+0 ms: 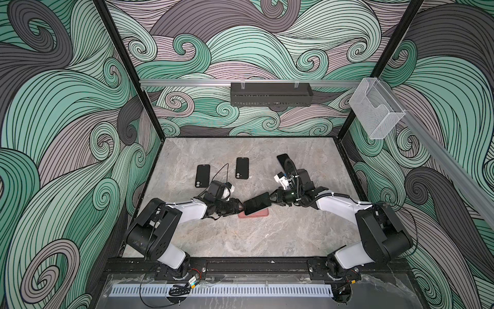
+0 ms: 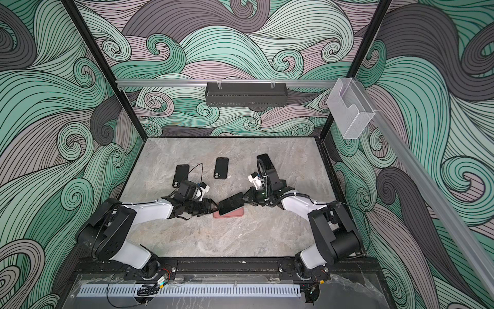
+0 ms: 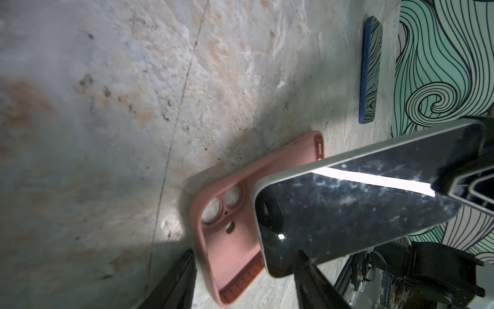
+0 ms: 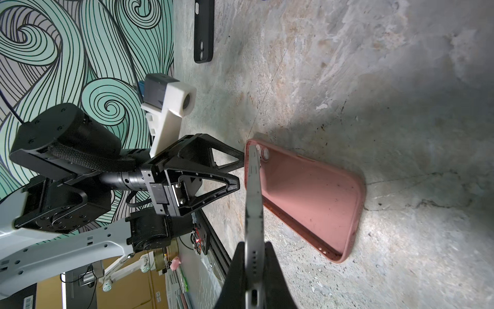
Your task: Put the phone into the phone case
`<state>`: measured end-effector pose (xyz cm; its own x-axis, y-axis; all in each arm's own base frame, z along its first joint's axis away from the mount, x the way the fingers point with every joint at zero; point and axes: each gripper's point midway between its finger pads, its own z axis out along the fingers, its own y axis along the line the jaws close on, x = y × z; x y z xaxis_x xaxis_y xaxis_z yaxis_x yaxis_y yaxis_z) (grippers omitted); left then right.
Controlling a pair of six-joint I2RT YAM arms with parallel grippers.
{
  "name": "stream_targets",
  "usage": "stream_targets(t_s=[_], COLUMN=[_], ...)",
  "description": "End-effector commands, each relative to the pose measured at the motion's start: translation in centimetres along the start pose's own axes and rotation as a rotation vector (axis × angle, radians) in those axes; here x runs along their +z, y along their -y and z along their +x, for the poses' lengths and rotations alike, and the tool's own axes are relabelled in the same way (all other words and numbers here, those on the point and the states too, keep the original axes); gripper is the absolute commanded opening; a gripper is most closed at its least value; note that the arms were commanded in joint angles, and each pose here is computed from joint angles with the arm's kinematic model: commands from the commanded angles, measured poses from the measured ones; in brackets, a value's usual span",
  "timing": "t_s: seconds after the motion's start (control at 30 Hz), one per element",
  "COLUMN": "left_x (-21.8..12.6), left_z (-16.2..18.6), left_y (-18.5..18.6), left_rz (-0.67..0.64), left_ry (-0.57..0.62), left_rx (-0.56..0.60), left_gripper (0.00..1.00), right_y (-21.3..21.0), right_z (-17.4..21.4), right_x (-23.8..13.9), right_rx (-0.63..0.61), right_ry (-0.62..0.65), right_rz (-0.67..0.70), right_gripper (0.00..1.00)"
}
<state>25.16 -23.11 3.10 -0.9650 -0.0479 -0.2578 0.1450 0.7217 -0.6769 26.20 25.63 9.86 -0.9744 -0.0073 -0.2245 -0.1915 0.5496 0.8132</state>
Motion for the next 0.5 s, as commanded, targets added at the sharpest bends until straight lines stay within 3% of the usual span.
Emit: stream_targets(t_s=[0.0, 0.47], left_x=[0.4, 0.8], left_z=[-0.5, -0.1], left_y=[0.7, 0.9], left_rz=[0.024, 0.037], left_ry=[0.01, 0.004], left_rx=[0.007, -0.005], left_gripper=[0.58, 0.55], right_y=[-1.2, 0.0], right_z=[-0.6, -0.3], right_x=[0.1, 2.0], right_rx=[-0.028, 0.008], right_ry=[0.003, -0.021], right_rz=[-0.053, -0.064], right_gripper=[0.0, 0.0])
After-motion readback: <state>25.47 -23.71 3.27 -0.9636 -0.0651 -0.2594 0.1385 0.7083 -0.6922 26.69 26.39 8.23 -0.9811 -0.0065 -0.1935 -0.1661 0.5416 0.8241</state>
